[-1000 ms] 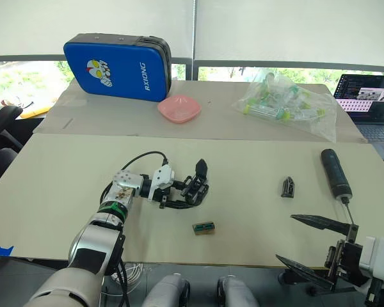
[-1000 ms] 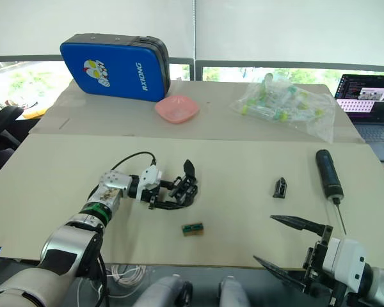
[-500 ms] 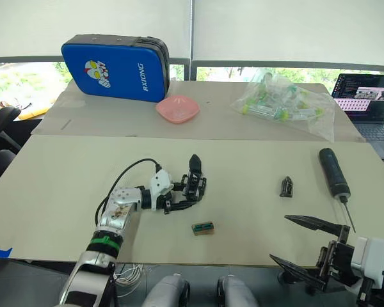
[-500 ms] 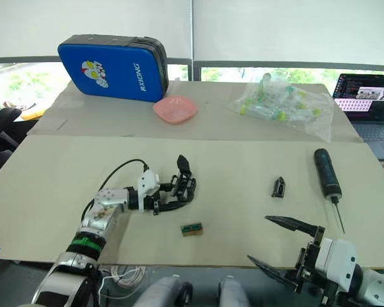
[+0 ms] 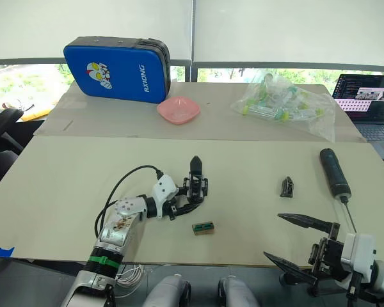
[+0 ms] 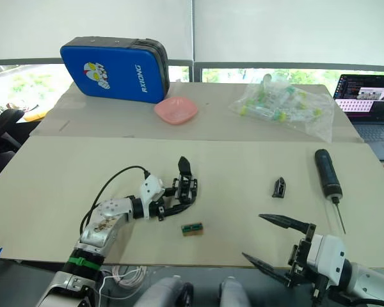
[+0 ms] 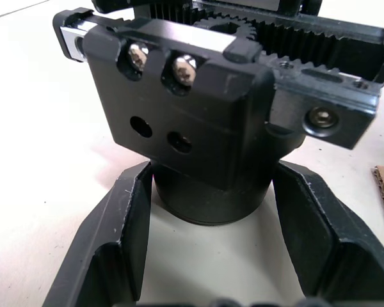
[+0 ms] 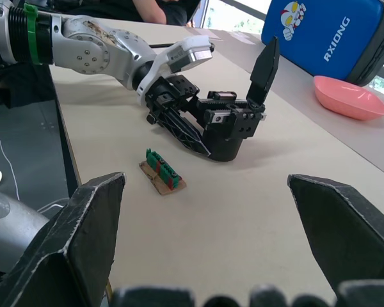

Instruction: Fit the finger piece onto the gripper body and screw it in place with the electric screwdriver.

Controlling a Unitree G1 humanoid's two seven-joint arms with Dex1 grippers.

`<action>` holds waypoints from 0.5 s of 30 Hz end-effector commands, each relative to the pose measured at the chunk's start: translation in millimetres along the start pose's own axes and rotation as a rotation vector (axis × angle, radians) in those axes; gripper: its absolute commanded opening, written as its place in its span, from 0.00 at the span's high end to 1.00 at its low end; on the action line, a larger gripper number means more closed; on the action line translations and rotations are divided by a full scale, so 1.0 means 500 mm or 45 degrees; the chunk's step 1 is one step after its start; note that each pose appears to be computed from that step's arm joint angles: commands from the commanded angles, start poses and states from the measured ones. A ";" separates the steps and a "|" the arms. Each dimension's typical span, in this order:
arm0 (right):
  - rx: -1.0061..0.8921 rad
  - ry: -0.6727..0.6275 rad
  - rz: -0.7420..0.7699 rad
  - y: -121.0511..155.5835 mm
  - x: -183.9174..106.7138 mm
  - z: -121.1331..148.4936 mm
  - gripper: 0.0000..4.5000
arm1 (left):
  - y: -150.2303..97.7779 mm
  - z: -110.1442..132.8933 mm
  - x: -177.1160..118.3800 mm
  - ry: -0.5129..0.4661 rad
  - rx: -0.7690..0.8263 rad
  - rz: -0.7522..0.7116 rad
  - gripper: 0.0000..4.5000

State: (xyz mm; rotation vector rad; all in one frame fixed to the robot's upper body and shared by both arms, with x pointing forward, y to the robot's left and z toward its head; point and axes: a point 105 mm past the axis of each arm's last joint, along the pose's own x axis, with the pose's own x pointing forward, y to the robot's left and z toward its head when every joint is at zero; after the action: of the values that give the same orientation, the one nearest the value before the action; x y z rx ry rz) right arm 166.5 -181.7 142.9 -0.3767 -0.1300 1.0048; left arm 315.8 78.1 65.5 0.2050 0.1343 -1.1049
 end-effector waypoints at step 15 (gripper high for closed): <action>-0.046 -0.027 -0.009 -0.005 -0.002 0.012 0.00 | 0.016 -0.026 0.011 0.054 -0.013 -0.020 0.08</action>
State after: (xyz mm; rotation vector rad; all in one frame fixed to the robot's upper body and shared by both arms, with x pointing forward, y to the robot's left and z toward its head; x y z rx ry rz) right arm 167.4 -182.1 141.4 -0.3717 -0.1276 1.0042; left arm 325.1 76.3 60.7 0.2238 0.1400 -1.1252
